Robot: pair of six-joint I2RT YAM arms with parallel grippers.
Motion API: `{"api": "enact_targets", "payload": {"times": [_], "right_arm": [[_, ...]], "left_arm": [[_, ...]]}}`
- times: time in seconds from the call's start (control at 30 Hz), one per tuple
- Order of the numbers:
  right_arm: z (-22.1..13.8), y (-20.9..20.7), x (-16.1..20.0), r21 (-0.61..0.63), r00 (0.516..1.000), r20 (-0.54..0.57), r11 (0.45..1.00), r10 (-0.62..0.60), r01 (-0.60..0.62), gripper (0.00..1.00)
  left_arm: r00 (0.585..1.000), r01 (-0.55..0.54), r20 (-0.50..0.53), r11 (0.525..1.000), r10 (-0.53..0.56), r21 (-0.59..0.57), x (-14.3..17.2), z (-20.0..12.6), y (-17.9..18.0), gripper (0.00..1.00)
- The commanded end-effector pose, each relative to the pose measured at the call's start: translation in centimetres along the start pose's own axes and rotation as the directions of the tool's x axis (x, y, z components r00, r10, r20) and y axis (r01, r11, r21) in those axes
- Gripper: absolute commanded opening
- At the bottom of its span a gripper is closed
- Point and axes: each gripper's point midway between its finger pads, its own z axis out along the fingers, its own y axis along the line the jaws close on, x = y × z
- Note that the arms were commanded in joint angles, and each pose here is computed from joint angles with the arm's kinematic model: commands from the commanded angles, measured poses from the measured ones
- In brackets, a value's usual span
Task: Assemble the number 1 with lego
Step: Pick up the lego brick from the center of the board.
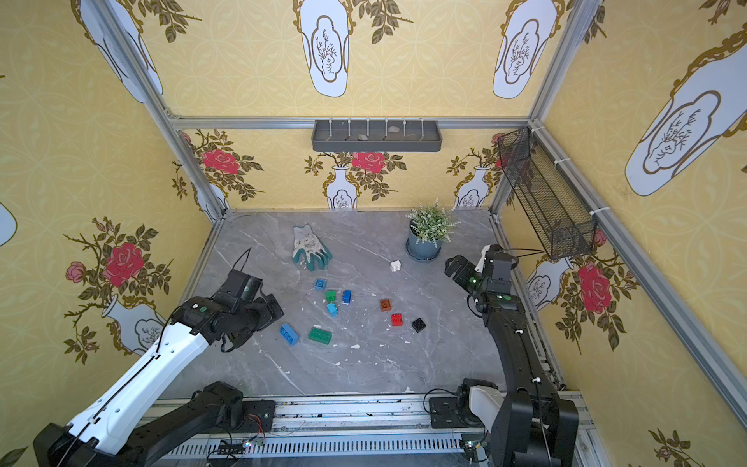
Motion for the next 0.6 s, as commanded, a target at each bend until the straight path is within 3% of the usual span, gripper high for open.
{"api": "enact_targets", "payload": {"times": [0.0, 0.37, 0.57], "right_arm": [[0.2, -0.5, 0.1, 0.027, 1.000, -0.001, 1.000, -0.012, 0.012, 0.98], [-0.1, -1.4, 0.7, 0.058, 1.000, 0.011, 0.998, -0.021, 0.021, 0.98], [0.0, -1.9, 1.3, 0.065, 1.000, 0.008, 0.998, -0.001, 0.000, 0.98]], "left_arm": [[0.999, 0.041, -0.009, 0.990, -0.043, -0.133, 0.8, 0.7, 1.2, 0.96], [0.990, -0.118, -0.106, 0.971, 0.098, -0.209, 0.7, 5.7, -2.2, 0.79], [0.980, -0.161, -0.155, 0.947, 0.121, -0.278, 0.9, 7.9, -2.0, 0.72]]}}
